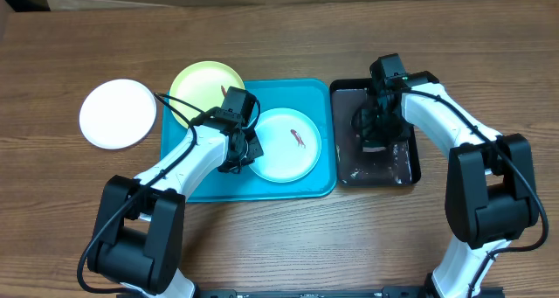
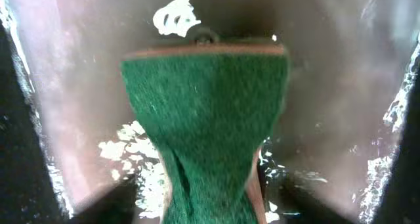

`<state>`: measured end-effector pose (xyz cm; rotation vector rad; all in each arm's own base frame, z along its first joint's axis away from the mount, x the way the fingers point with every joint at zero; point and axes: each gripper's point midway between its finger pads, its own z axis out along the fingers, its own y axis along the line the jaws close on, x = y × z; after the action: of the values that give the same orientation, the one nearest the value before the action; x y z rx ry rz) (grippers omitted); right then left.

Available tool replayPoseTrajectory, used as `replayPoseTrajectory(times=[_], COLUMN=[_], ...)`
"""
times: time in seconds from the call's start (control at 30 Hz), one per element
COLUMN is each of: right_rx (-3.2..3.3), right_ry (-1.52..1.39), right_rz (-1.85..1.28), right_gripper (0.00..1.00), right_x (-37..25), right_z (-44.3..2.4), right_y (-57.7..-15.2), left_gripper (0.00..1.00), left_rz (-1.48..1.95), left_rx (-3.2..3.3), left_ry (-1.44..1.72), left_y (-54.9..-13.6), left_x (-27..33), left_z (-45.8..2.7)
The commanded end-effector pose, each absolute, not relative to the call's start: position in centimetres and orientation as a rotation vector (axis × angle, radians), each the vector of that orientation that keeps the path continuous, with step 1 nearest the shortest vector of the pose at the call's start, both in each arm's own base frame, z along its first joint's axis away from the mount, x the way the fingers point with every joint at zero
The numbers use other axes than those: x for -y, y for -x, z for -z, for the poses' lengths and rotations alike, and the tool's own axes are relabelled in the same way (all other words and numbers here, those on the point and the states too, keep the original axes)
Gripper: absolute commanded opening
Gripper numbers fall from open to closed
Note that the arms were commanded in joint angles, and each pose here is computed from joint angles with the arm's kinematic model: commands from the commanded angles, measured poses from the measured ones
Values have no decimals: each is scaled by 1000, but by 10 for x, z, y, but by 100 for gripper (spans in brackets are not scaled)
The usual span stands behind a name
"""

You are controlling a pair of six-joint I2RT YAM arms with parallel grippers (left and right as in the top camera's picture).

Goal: Clean dirty plates on tray and stack at the side
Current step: 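Rub the sponge around the black tray water with the right gripper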

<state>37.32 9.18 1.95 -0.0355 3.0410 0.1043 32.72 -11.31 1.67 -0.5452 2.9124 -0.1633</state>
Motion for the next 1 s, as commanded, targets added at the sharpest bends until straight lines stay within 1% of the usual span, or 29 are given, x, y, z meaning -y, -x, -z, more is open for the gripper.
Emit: replayPoseTrajectory(times=[0.0, 0.07, 0.13, 0.17, 0.2, 0.23, 0.47, 0.5, 0.53, 0.57, 0.6, 0.63, 0.67, 0.7, 0.73, 0.77, 0.9, 0.97], right_rx=[-2961, -2934, -2929, -2932, -2937, -2947, -2952, -2949, -2948, -2949, -2949, -2949, -2949, -2950, -2950, -2950, -2951, -2957], right_ry=[33, 31, 30, 30, 30, 31, 31, 32, 32, 32, 32, 32, 32, 32, 32, 32, 31, 31], right_rz=[-126, -134, -136, -135, -133, -131, -129, -130, -131, -131, -131, -131, -131, -130, -130, -130, -130, -128], right_gripper=[81, 79, 72, 64, 60, 58, 58, 54, 36, 21, 19, 29, 54, 86, 95, 100, 99, 95], right_x=[-94, -95, -95, -95, -94, -94, -95, -95, -95, -95, -95, -95, -95, -95, -95, -95, -95, -95], right_z=[-32, -34, -34, -34, -33, -32, -28, -28, -28, -28, -28, -28, -28, -27, -27, -27, -27, -25], right_y=[-387, -394, -395, -394, -393, -391, -392, -393, -393, -393, -393, -393, -393, -392, -392, -392, -392, -392], left_gripper=[6, 6, 6, 6, 6, 6, 6, 6, 6, 6, 7, 6, 6, 7, 7, 7, 7, 8], left_rz=[139, 139, 139, 139, 139, 140, 142, 142, 142, 142, 142, 142, 142, 142, 143, 144, 143, 143], left_rx=[-2910, -2910, -2910, -2910, -2910, -2910, -2907, -2907, -2907, -2907, -2907, -2907, -2907, -2907, -2906, -2906, -2906, -2906], left_ry=[508, 508, 508, 508, 507, 508, 508, 508, 509, 508, 508, 509, 509, 510, 514, 514, 514, 514], left_y=[-323, -323, -323, -323, -323, -323, -324, -324, -324, -324, -324, -324, -324, -324, -324, -324, -324, -324], left_x=[111, 111, 111, 111, 111, 111, 112, 112, 112, 112, 112, 112, 112, 112, 112, 112, 112, 112], left_z=[-19, -19, -19, -19, -19, -19, -20, -20, -20, -20, -20, -20, -20, -20, -20, -20, -20, -20])
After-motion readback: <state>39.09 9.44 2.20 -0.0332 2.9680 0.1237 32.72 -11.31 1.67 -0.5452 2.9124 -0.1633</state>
